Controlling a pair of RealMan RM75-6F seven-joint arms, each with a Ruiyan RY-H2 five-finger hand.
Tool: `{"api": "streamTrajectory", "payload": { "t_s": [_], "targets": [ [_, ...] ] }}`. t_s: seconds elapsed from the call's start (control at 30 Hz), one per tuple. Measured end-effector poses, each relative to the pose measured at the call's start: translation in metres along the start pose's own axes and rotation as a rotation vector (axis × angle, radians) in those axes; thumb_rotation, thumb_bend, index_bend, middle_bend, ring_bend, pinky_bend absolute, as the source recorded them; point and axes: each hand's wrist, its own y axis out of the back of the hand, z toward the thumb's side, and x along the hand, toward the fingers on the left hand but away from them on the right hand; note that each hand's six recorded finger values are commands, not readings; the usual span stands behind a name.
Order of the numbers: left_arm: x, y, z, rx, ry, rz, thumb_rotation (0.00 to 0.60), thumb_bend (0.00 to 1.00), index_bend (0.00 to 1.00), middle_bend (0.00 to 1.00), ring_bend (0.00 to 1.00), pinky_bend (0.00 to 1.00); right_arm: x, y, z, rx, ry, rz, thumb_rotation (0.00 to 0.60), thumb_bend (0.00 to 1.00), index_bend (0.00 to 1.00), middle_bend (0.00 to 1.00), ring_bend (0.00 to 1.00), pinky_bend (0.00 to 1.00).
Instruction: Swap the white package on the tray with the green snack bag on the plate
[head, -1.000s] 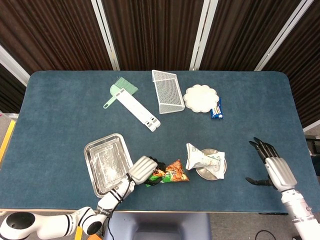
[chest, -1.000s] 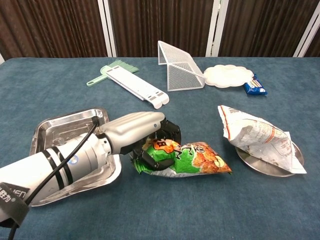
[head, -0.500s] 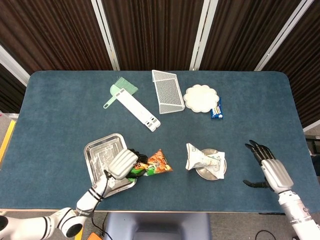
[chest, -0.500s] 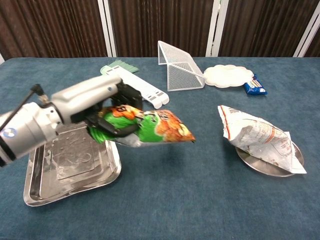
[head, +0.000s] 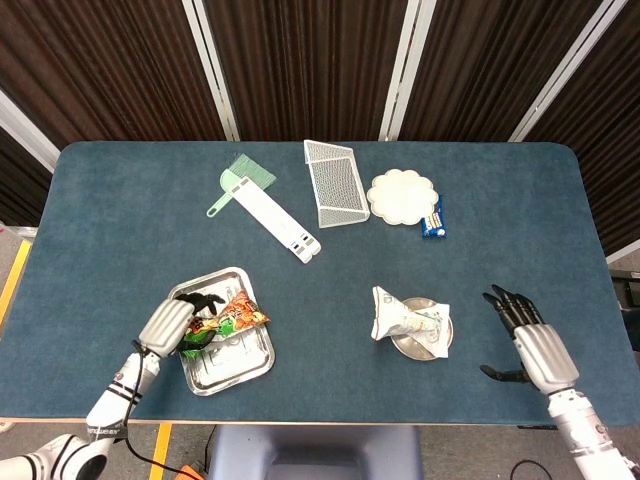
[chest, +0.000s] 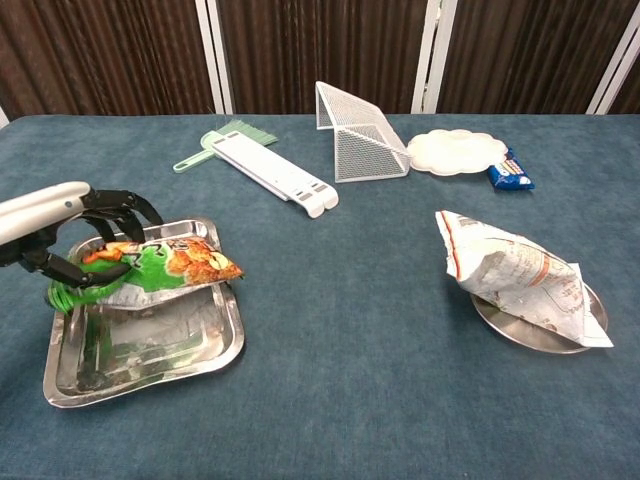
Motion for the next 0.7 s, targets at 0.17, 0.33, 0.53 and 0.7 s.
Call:
{"api": "streamTrajectory", "payload": {
  "t_s": [0.17, 0.33, 0.53, 0.7],
  "targets": [
    [-0.012, 0.005, 0.001, 0.004, 0.004, 0.002, 0.600, 0.37, 0.00, 0.00, 0.00, 0.00, 0.001, -0.002, 0.002, 0.002, -0.003, -0.005, 0.600, 0.16, 0.00, 0.00, 0.00, 0.00],
    [-0.043, 0.017, 0.006, 0.015, 0.004, -0.008, 0.600, 0.37, 0.00, 0.00, 0.00, 0.00, 0.002, -0.001, 0.003, 0.006, 0.003, -0.002, 0.600, 0.16, 0.00, 0.00, 0.00, 0.00],
    [-0.101, 0.050, -0.011, 0.103, 0.095, 0.104, 0.600, 0.38, 0.00, 0.00, 0.00, 0.00, 0.006, 0.001, 0.003, 0.051, 0.001, -0.020, 0.600, 0.16, 0.00, 0.00, 0.00, 0.00],
    [-0.161, 0.069, -0.030, 0.168, 0.228, 0.255, 0.600, 0.39, 0.00, 0.00, 0.00, 0.00, 0.011, -0.001, 0.007, 0.102, -0.002, -0.050, 0.600, 0.16, 0.00, 0.00, 0.00, 0.00]
  ]
}}
